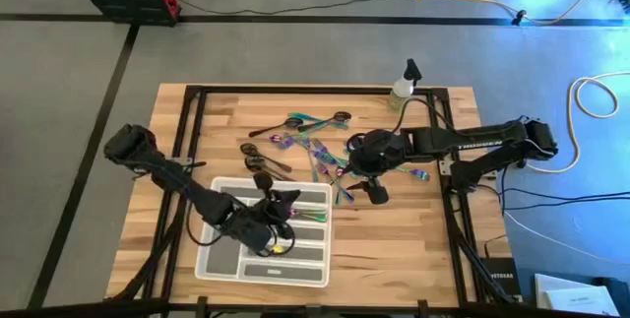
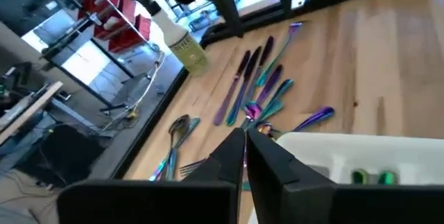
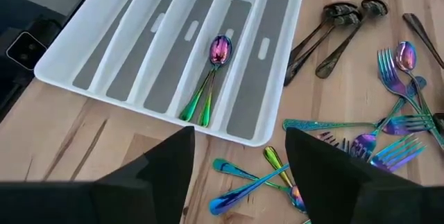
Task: Sort silverware
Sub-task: Put the blue fork into the white silverware tray
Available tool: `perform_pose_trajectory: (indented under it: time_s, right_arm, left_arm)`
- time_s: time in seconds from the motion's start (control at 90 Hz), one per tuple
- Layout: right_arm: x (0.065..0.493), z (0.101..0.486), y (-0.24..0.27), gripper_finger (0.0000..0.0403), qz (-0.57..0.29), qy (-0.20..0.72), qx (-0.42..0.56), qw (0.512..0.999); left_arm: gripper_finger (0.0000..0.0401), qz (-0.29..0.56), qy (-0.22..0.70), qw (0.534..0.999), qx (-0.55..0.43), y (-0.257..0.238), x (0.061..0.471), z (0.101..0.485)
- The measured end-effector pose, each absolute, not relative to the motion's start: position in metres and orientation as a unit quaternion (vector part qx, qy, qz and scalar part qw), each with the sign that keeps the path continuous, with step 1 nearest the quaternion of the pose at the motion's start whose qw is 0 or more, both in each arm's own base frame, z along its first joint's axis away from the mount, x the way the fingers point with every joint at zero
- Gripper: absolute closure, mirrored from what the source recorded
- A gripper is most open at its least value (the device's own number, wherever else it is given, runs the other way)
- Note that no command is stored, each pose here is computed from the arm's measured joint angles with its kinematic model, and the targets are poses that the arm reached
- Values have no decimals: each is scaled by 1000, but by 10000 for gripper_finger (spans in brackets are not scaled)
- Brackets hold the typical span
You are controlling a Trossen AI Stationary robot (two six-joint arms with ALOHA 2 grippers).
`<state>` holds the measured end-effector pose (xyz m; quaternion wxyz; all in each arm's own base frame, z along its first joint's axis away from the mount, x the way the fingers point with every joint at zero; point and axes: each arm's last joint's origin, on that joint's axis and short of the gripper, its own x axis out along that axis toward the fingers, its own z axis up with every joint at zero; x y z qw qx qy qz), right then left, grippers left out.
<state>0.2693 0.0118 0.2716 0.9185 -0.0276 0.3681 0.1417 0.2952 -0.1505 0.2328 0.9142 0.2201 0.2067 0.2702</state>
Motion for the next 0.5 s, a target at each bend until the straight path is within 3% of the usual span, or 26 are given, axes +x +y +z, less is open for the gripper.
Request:
perform_pose_trajectory:
  time_s: [0.333,0.5]
  right_arm:
    - [279,283,12,192,133,300,-15,945]
    - [283,290,12,192,129,262,-9,956]
  left_arm:
    - [400,202,225,930,208,-139,271,230]
    - [400,135,171,959,179,-125,247,239]
